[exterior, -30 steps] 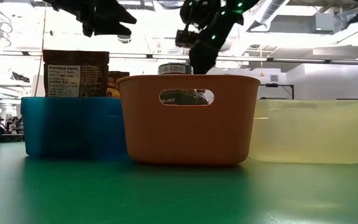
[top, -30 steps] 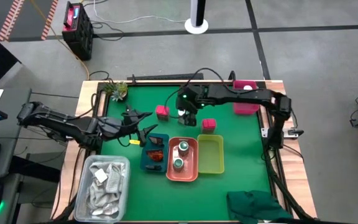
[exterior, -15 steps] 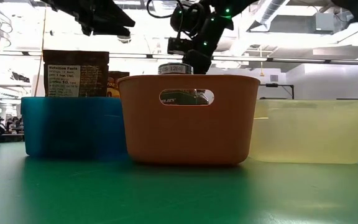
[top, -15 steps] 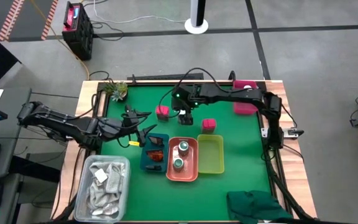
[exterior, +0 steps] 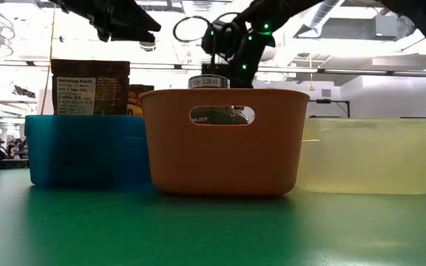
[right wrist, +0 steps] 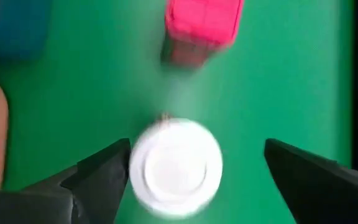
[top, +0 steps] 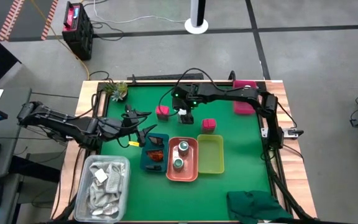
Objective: Sort spices by type
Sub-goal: Put the white seasoning bottle into the red bin
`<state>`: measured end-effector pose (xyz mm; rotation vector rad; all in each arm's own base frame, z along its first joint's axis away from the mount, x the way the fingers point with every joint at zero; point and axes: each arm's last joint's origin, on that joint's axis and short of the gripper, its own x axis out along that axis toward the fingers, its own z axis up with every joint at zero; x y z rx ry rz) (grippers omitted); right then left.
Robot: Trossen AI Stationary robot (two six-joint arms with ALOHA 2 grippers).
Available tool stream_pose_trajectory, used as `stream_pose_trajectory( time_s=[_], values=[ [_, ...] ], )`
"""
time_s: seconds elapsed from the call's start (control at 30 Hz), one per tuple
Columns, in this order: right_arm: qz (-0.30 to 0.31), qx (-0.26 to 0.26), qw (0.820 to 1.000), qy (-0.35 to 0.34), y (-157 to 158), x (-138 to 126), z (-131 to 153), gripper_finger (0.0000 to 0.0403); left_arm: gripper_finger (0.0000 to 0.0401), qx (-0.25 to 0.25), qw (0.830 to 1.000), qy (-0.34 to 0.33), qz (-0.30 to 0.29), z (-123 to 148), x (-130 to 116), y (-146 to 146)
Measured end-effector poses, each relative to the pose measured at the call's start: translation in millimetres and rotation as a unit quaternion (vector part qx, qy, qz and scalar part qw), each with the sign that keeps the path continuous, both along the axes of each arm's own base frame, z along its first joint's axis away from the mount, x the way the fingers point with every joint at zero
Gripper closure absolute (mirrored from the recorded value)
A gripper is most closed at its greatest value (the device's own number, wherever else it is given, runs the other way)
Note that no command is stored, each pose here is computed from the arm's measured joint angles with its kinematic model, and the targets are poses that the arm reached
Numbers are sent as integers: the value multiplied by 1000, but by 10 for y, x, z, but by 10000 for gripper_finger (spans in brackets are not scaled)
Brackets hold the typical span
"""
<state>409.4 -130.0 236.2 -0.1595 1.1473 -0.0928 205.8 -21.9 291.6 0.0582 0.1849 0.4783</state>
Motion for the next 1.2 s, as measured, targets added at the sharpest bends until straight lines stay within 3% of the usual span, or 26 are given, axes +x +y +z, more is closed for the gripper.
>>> stream_pose_trajectory(
  time_s=[0.3,0.47,0.6,0.87,1.2],
  values=[
    [-3,9,1000,25,-53,103,-317,10,145,1,1000,4,0,-6,-1,2],
    [-44,25,999,17,-88,121,-374,16,145,5,1000,6,3,-7,-1,11],
    [-83,41,996,15,-118,103,-372,49,145,5,1000,7,6,-8,-2,13],
    [-96,51,993,32,-100,60,-365,170,145,5,1000,6,7,-8,-2,13],
    [-100,56,991,74,-189,-58,-76,177,145,4,1000,5,12,-7,-3,16]
  ],
)
